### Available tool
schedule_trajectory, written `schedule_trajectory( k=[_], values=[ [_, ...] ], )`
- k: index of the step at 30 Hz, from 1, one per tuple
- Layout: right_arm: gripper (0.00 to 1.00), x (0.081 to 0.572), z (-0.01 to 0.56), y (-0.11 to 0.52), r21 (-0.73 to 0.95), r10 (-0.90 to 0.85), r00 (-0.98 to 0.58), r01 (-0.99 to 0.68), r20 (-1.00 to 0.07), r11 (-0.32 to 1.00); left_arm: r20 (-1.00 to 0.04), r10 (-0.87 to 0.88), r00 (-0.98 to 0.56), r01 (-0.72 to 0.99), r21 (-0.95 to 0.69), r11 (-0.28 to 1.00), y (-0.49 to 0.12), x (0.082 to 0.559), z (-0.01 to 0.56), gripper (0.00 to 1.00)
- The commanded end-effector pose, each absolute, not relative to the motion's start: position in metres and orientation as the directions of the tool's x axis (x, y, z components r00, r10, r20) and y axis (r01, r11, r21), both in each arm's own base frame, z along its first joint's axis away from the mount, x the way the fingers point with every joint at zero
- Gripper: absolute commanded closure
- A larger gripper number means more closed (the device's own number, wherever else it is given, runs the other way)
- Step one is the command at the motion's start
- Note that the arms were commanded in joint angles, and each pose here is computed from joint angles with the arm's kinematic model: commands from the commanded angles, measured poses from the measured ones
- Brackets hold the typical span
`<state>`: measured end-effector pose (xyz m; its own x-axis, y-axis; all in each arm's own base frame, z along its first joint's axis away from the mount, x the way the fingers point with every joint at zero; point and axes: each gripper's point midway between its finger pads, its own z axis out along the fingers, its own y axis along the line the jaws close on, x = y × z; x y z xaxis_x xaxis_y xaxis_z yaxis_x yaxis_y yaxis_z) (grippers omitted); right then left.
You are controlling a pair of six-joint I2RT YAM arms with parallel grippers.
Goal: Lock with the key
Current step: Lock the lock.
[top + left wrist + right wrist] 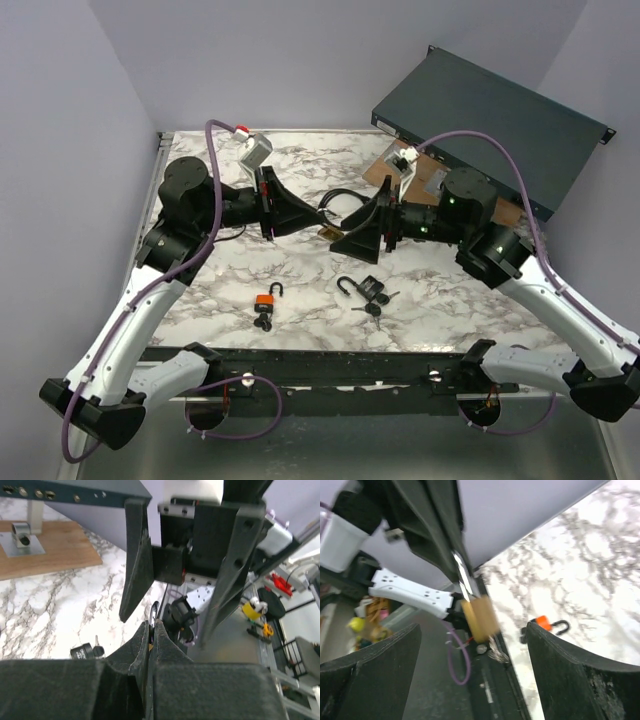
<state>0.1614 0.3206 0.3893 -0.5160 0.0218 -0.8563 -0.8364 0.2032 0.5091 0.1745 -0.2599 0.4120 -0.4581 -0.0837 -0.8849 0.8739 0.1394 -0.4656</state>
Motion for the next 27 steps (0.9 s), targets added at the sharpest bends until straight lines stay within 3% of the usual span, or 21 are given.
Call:
schedule_trajectory(
  k=[1,4,9,15,18,27],
  values=[
    [0.12,0.187,0.402,0.306,0.359,0.173,-0.319,-0.878,-0.932,0.316,-0.869,-0.256,-0.424,0.849,-0.48,0.22,-0.247,0.177,0.467,1.0],
    [0.13,0.191,0.418,0.304,0.313,0.253,-0.239,-0.897,-0.937,0.311,-0.841,-0.307,-0.446,0.817,-0.522,0.244,-0.242,0.178,0.483,1.0],
    [0.22,0.193,0.447,0.314,0.277,0.328,-0.187,-0.927,-0.926,0.253,-0.75,-0.388,-0.536,0.721,-0.645,0.253,-0.238,0.186,0.496,1.0],
    [0.23,0.194,0.477,0.315,0.21,0.395,-0.104,-0.949,-0.913,0.236,-0.687,-0.452,-0.569,0.671,-0.705,0.228,-0.234,0.184,0.515,1.0],
    [0.24,0.188,0.485,0.323,0.192,0.39,-0.109,-0.965,-0.914,0.18,-0.684,-0.467,-0.561,0.667,-0.707,0.234,-0.23,0.183,0.523,1.0],
    [0.39,0.182,0.49,0.337,0.204,0.384,-0.157,-0.975,-0.91,0.084,-0.665,-0.504,-0.551,0.643,-0.723,0.252,-0.225,0.186,0.531,1.0]
  ],
)
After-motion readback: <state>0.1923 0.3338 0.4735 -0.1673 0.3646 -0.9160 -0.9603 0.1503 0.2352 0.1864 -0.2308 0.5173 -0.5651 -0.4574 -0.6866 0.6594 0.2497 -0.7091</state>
